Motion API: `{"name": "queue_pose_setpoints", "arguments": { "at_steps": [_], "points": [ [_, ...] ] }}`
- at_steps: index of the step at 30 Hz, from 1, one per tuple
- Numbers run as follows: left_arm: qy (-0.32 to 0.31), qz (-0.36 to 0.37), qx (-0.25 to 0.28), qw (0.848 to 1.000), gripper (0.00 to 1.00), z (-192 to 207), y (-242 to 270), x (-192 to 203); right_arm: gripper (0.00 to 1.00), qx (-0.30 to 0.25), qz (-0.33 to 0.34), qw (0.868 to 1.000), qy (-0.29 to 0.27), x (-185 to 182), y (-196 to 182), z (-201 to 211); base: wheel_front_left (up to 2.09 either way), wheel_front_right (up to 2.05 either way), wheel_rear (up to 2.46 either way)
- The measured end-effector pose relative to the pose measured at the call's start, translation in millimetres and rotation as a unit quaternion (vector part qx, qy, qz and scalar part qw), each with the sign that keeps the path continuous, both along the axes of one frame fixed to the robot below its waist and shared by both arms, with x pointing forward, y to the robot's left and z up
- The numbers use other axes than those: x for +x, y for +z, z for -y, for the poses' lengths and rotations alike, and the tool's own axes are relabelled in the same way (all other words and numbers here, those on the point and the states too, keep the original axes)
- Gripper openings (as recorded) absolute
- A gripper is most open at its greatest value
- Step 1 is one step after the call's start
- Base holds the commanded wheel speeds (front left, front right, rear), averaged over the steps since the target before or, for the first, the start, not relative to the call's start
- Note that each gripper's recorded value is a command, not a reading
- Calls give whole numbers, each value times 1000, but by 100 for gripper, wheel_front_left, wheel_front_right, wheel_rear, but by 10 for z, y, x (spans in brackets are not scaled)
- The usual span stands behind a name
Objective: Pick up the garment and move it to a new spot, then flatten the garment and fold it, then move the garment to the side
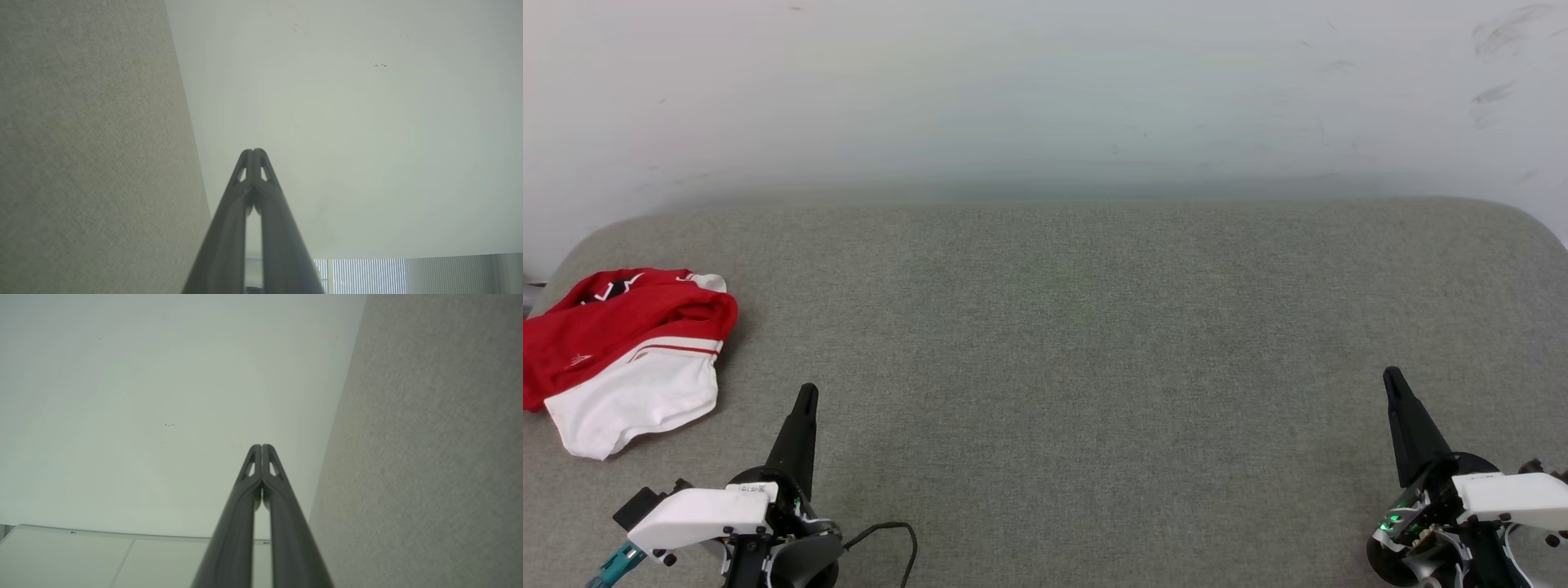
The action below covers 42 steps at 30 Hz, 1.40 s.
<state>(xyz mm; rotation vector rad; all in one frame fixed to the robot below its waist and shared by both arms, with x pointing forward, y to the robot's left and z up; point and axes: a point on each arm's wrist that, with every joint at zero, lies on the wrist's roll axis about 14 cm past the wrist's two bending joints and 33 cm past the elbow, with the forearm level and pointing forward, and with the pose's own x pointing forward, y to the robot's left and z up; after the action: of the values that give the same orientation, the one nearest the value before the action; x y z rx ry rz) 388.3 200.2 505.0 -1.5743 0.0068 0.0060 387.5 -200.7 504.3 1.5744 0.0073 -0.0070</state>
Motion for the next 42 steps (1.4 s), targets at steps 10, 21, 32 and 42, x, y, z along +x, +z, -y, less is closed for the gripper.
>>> {"name": "queue_pose_setpoints", "arguments": {
  "at_steps": [10,21,32,42],
  "points": [
    [0,0,0,1000,0,0,0,0,0,0,0,1000,0,0,0,0,0,0,0],
    [0,0,0,1000,0,0,0,0,0,0,0,1000,0,0,0,0,0,0,0],
    [2,-42,-4,999,100,9,-283,-134,100,3,-44,999,-6,-144,-294,20,0,0,0],
    [25,-30,51,998,100,-85,-182,-114,100,-70,-33,997,-20,-134,-202,79,0,0,0]
  ]
}}
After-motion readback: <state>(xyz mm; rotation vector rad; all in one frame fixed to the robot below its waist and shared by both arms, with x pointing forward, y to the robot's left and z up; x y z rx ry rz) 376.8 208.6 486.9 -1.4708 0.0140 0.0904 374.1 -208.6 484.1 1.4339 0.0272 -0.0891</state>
